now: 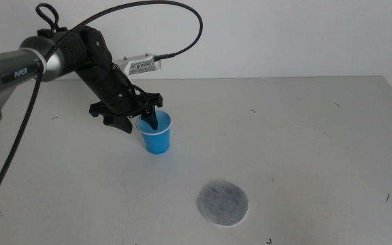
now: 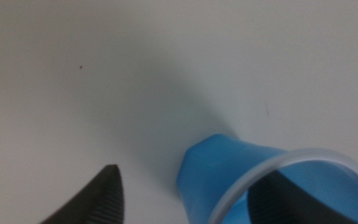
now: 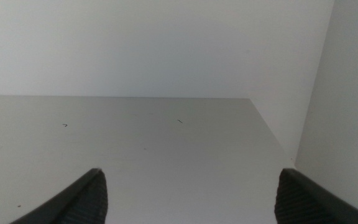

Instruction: Place an empty cup on a cup mat.

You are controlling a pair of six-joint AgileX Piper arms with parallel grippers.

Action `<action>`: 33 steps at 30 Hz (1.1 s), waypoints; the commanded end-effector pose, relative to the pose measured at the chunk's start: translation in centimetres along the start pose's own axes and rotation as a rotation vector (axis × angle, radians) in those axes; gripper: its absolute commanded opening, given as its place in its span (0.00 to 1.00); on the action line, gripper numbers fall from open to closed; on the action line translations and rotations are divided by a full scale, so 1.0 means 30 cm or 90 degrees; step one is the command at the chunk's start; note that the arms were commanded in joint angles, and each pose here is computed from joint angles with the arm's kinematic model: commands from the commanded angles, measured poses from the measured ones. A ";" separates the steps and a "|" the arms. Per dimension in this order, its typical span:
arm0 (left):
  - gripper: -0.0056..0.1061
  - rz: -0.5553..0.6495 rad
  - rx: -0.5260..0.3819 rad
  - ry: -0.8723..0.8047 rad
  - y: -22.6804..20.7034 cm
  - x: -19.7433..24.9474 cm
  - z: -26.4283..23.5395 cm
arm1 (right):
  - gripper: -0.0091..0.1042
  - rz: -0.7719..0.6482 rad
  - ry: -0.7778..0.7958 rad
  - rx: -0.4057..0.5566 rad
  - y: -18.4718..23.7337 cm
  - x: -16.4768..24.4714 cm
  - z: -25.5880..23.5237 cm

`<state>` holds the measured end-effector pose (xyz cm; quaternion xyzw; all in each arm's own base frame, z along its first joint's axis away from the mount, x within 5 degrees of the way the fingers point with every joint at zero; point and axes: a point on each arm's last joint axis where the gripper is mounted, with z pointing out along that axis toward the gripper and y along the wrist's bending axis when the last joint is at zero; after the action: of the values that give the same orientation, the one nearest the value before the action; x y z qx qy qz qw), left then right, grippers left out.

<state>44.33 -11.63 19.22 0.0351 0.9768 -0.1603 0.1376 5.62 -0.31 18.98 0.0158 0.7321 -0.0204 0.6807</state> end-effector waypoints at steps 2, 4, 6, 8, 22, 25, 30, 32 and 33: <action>0.32 0.002 0.027 -0.062 -0.054 -0.032 -0.115 | 0.91 -0.011 -0.069 -0.001 0.001 -0.040 -0.009; 0.14 0.002 0.026 -0.056 -0.054 -0.029 -0.115 | 0.91 -0.011 -0.069 -0.001 0.001 -0.040 -0.009; 0.05 0.008 0.019 -0.041 -0.052 -0.022 -0.117 | 0.91 -0.011 -0.069 -0.001 0.001 -0.040 -0.009; 0.05 0.013 0.014 -0.028 -0.052 -0.014 -0.127 | 0.91 -0.011 -0.069 -0.001 0.001 -0.040 -0.009; 0.05 0.080 0.017 -0.053 -0.226 0.049 -0.306 | 0.91 -0.011 -0.069 -0.001 0.001 -0.040 -0.009; 0.05 0.101 0.014 -0.042 -0.308 0.084 -0.296 | 0.91 -0.011 -0.069 -0.001 0.001 -0.040 -0.009; 0.05 0.150 0.024 -0.018 -0.435 0.146 -0.266 | 0.91 -0.011 -0.069 -0.001 0.001 -0.040 -0.009; 0.05 0.171 0.028 -0.012 -0.482 0.173 -0.258 | 0.91 -0.011 -0.069 -0.001 0.001 -0.040 -0.009; 0.05 0.180 0.027 -0.011 -0.498 0.182 -0.255 | 0.91 -0.011 -0.069 -0.001 0.001 -0.040 -0.009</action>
<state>36.46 -22.49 25.67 0.1690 0.9682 -0.1393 0.1208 5.62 -0.31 18.98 0.0158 0.7321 -0.0204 0.6807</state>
